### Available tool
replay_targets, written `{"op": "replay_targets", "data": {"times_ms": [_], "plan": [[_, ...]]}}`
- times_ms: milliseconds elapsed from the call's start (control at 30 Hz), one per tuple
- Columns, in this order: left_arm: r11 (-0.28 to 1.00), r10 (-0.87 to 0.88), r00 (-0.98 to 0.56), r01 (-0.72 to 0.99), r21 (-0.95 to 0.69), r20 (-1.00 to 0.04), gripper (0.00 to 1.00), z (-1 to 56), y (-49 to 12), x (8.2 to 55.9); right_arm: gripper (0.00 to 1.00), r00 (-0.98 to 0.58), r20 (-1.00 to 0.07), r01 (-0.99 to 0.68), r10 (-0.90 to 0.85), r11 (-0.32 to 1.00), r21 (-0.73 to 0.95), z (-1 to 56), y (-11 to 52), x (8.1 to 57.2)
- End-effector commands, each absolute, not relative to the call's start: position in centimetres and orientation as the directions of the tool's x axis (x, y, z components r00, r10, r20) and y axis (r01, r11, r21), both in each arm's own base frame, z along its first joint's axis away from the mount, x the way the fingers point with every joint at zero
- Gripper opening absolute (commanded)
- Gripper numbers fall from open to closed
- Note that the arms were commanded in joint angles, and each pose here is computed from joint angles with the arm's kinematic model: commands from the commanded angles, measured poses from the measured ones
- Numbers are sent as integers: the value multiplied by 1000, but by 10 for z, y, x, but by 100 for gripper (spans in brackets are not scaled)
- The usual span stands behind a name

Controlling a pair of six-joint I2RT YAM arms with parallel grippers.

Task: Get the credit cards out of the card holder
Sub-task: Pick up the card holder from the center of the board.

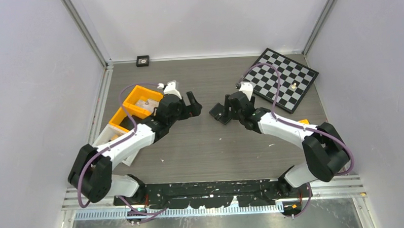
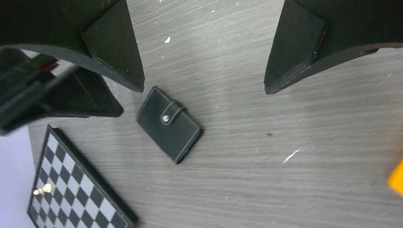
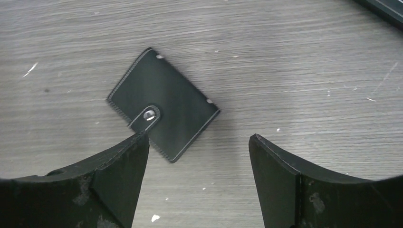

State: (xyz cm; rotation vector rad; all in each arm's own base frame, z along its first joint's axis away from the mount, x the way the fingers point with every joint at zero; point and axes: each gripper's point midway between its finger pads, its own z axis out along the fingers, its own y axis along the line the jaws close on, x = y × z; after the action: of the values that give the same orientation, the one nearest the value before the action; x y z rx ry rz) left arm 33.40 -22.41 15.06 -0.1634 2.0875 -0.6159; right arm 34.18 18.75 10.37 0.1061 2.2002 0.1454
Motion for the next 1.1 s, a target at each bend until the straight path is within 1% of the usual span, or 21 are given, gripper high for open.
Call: {"op": "replay_targets", "data": {"times_ms": [0,133,233,300,333,500,533,600,700,767,800,833,933,967,1000,1067], "plan": [[880,-272,-556,187,-437,-786,100,156,-241,345,81,-615,-747,112,251,966,233,99,171,359],[846,-254,-583,253,-469,-772,99,139,-257,340,79,-675,-670,134,309,944,300,76,170,366],[797,-207,-703,283,-534,-681,98,121,-280,326,75,-729,-620,105,290,942,317,59,181,368],[795,-192,-745,264,-546,-639,97,109,-285,324,70,-766,-589,73,258,945,318,48,190,369],[795,-192,-755,254,-550,-627,97,105,-287,325,65,-785,-572,48,237,944,326,44,196,369],[792,-187,-774,246,-559,-605,96,96,-289,327,54,-854,-489,-20,178,928,371,30,218,362],[790,-188,-779,242,-563,-598,96,95,-289,326,50,-864,-475,-37,169,919,393,30,224,358],[784,-197,-790,229,-577,-580,97,93,-286,327,47,-871,-470,-76,142,907,414,33,236,353],[778,-238,-810,171,-604,-535,96,83,-277,335,47,-861,-505,-158,67,908,389,43,253,343],[760,-267,-827,136,-636,-495,95,76,-271,341,47,-844,-535,-204,27,907,368,52,262,339],[753,-277,-831,125,-647,-482,92,74,-268,344,47,-837,-547,-215,22,906,365,56,264,338],[750,-278,-834,122,-650,-477,89,72,-267,346,48,-830,-557,-214,29,906,365,58,263,339],[758,-259,-837,133,-638,-483,87,70,-267,347,59,-805,-590,-182,56,924,335,63,251,343],[761,-255,-835,137,-634,-487,87,70,-267,348,62,-794,-603,-156,74,934,321,63,245,347],[766,-250,-833,142,-627,-494,85,69,-266,348,64,-792,-603,-137,95,935,327,63,241,350],[776,-228,-830,161,-610,-508,80,69,-265,350,64,-796,-588,-96,142,930,354,60,235,354]]}}
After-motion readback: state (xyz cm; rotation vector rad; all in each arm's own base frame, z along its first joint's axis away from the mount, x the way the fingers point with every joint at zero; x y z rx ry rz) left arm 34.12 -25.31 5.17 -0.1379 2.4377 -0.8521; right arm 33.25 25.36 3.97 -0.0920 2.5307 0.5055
